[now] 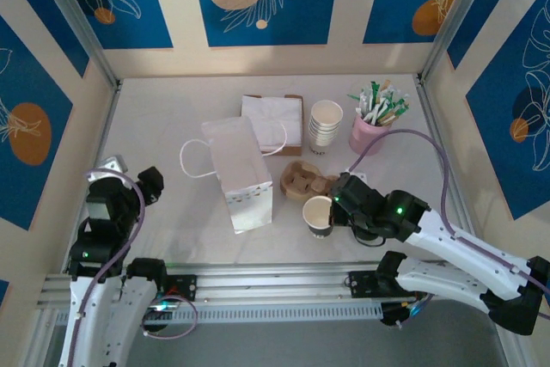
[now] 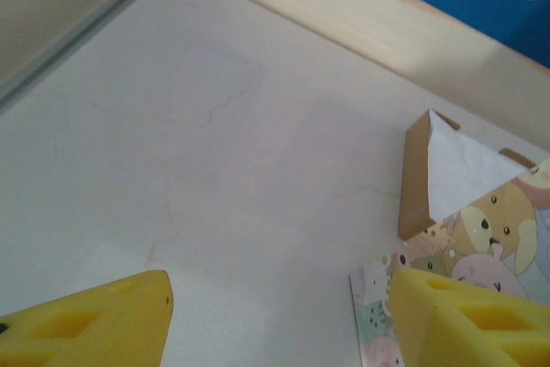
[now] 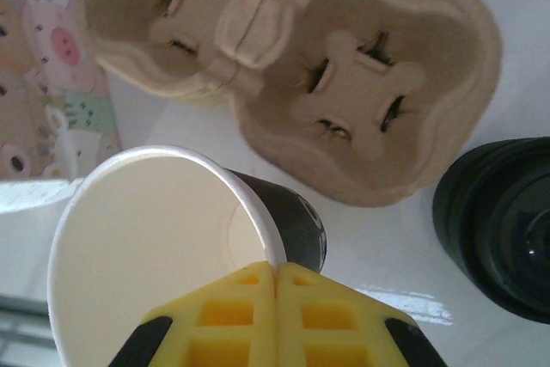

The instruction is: Pack the takeout coffee

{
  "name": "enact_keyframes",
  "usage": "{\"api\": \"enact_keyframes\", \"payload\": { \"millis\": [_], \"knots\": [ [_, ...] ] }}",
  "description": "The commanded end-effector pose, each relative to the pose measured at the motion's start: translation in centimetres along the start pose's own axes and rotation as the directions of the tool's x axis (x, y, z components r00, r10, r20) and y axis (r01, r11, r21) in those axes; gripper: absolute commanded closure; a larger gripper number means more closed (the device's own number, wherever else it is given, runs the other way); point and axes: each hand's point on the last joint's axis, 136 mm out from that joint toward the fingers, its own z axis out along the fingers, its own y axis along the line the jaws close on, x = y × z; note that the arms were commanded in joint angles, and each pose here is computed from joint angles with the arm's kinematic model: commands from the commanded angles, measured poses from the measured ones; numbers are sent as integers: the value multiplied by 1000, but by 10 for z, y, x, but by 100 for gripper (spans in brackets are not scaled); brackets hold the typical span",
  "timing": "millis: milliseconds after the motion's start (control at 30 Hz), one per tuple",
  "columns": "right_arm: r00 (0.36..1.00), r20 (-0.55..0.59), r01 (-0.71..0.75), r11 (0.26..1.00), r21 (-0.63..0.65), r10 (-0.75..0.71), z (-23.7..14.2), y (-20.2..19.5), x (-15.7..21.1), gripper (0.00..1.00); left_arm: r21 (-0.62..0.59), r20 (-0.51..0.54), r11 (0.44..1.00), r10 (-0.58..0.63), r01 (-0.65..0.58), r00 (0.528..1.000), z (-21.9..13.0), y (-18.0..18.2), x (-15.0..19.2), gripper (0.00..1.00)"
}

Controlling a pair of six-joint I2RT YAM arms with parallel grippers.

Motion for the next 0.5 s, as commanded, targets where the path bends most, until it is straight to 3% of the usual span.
{"api": "enact_keyframes", "payload": {
  "millis": [0, 267, 467],
  "knots": [
    [991, 109, -89, 993, 73, 80, 5, -16, -19, 100, 17, -87, 1000, -3, 4, 996, 7, -2, 17, 34],
    [976, 156, -161, 986, 50, 151, 20, -23, -36, 100, 32, -118, 999, 3, 1, 993, 9, -4, 24, 35],
    [985, 84, -150, 988, -32, 153, 18, -7, -27, 100, 27, -132, 1000, 8, -5, 991, 8, -1, 30, 35]
  ]
}}
